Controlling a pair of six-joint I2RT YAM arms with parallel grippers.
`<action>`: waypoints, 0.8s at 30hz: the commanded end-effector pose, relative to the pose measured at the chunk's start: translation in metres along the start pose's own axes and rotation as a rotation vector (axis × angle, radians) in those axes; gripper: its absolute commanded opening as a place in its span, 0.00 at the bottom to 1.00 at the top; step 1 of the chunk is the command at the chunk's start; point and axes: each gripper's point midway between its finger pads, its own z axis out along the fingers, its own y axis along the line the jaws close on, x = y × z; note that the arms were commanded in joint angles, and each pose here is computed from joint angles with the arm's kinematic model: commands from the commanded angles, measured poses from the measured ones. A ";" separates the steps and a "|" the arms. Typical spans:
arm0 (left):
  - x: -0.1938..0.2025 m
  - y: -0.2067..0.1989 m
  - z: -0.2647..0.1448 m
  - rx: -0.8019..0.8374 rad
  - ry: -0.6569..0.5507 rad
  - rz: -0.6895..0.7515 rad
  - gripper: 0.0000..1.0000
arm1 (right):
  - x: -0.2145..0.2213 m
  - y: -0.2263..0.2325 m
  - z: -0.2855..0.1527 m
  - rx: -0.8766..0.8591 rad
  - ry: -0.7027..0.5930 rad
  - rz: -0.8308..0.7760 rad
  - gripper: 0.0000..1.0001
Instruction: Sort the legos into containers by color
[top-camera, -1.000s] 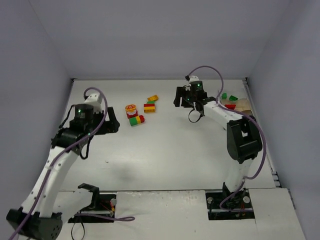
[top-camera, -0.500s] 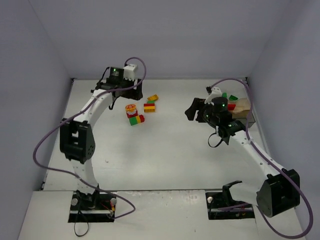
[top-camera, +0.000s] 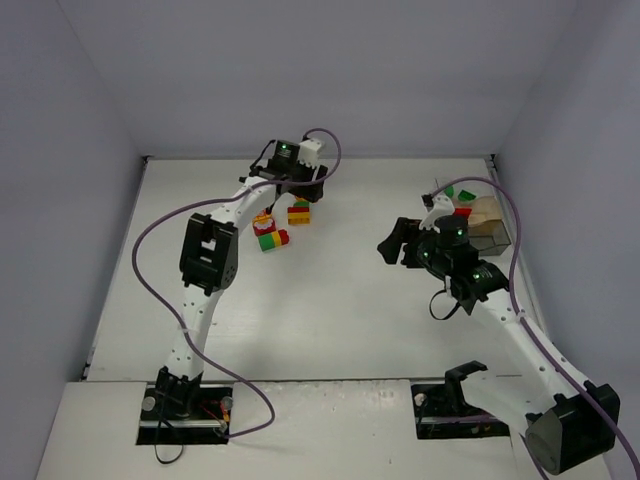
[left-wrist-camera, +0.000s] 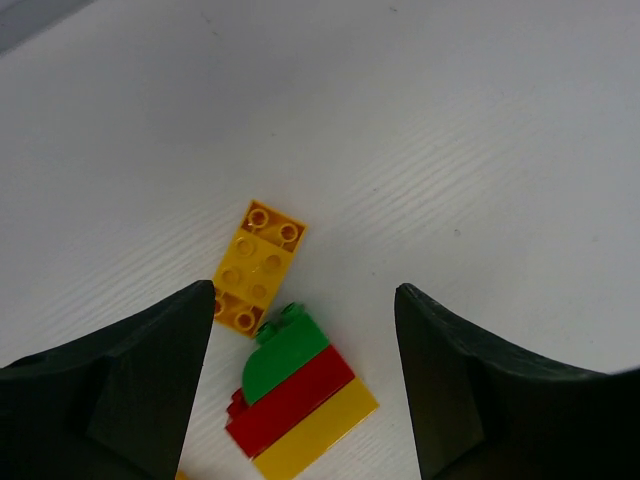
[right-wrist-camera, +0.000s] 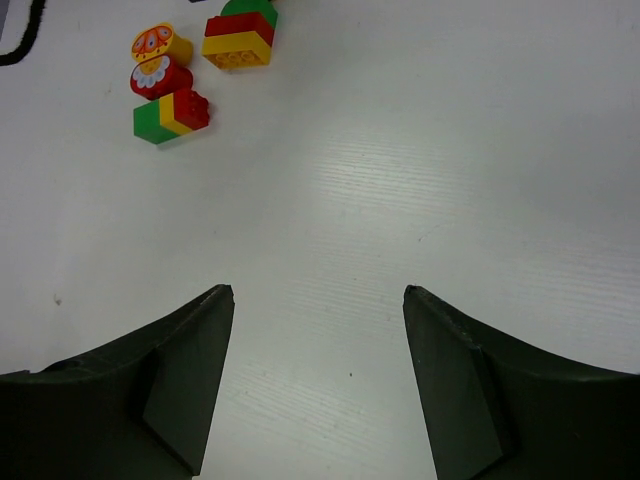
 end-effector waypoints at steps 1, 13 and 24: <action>-0.049 -0.002 -0.004 -0.034 -0.124 0.063 0.64 | -0.006 0.009 -0.011 -0.034 -0.033 0.005 0.65; -0.037 0.028 0.022 -0.188 -0.112 0.132 0.60 | 0.000 0.009 -0.022 -0.043 -0.026 -0.035 0.66; -0.020 0.024 0.026 -0.169 -0.080 0.114 0.54 | 0.008 0.003 -0.013 -0.025 0.017 -0.051 0.66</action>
